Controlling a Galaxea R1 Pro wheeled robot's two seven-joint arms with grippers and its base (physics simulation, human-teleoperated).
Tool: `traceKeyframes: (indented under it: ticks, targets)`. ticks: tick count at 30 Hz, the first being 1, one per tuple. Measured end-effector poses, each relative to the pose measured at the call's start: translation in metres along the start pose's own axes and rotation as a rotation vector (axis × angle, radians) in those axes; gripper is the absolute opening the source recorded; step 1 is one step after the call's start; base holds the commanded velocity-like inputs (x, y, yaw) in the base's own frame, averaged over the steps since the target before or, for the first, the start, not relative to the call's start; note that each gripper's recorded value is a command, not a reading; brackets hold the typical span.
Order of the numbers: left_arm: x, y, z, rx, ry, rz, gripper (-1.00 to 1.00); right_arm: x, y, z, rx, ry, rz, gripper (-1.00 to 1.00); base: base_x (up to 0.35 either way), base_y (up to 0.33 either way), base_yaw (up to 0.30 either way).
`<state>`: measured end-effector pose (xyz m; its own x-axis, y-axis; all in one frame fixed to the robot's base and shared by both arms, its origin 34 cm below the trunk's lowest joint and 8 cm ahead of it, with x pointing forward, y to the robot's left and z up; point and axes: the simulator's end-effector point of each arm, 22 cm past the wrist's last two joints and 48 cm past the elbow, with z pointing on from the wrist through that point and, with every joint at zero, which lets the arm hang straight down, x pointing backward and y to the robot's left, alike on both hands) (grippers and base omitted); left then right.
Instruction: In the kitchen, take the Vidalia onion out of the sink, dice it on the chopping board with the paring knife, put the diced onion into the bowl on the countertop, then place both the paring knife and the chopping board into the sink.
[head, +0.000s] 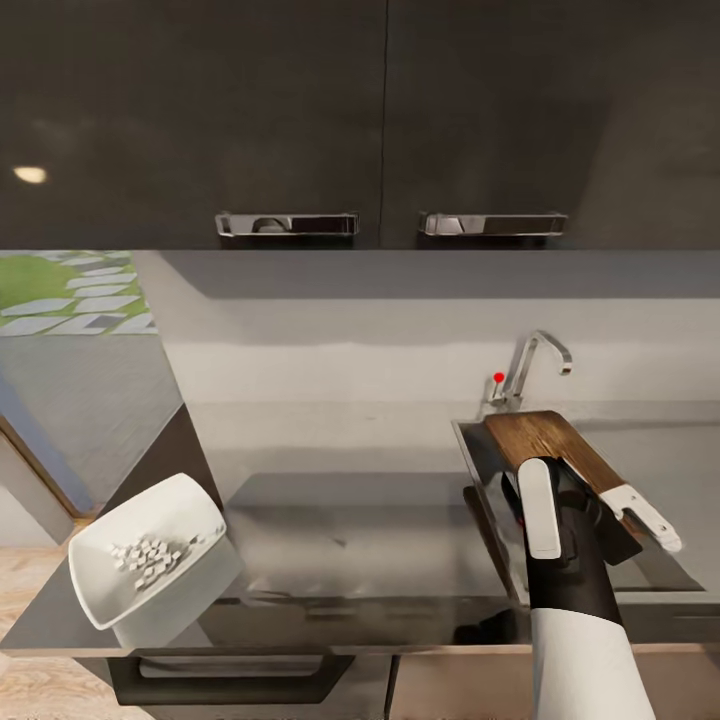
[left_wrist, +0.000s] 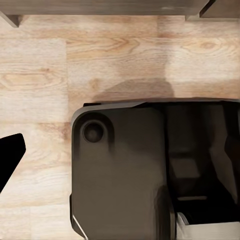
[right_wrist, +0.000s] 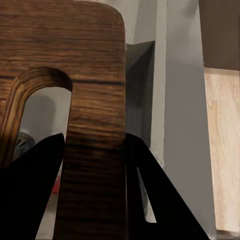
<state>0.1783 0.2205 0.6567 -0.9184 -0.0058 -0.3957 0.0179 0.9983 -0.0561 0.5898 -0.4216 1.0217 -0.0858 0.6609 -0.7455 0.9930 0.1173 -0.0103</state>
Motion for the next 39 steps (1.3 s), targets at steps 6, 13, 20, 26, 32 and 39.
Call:
traceKeyframes:
  ticks: [6, 13, 20, 26, 32, 39]
  targets:
    - [0.003, 0.000, -0.001, 0.000, 0.009, -0.001, 1.00, 0.007, 0.001, 0.003, 0.002, 0.019, -0.005, -1.00, 0.003, -0.011, 0.000]
    - [0.007, 0.000, -0.002, 0.001, 0.020, -0.001, 1.00, 0.011, 0.001, 0.007, 0.012, 0.018, 0.014, -1.00, 0.138, -0.157, 0.000]
    - [0.010, 0.000, -0.003, 0.000, 0.031, -0.002, 1.00, 0.016, 0.001, 0.011, 0.022, 0.018, 0.025, -1.00, 0.151, -0.156, 0.000]
    - [0.013, 0.000, -0.003, 0.000, 0.041, -0.002, 1.00, 0.029, 0.001, 0.019, 0.043, 0.028, -0.009, -1.00, 0.010, -0.010, 0.000]
    - [0.016, 0.000, -0.004, 0.000, 0.051, -0.003, 1.00, 0.046, -0.001, 0.028, 0.071, 0.040, -0.026, -1.00, 0.000, 0.000, 0.000]
    - [0.020, 0.000, -0.005, 0.000, 0.062, -0.004, 1.00, 0.065, -0.003, 0.038, 0.097, 0.053, -0.047, -1.00, 0.000, 0.000, 0.000]
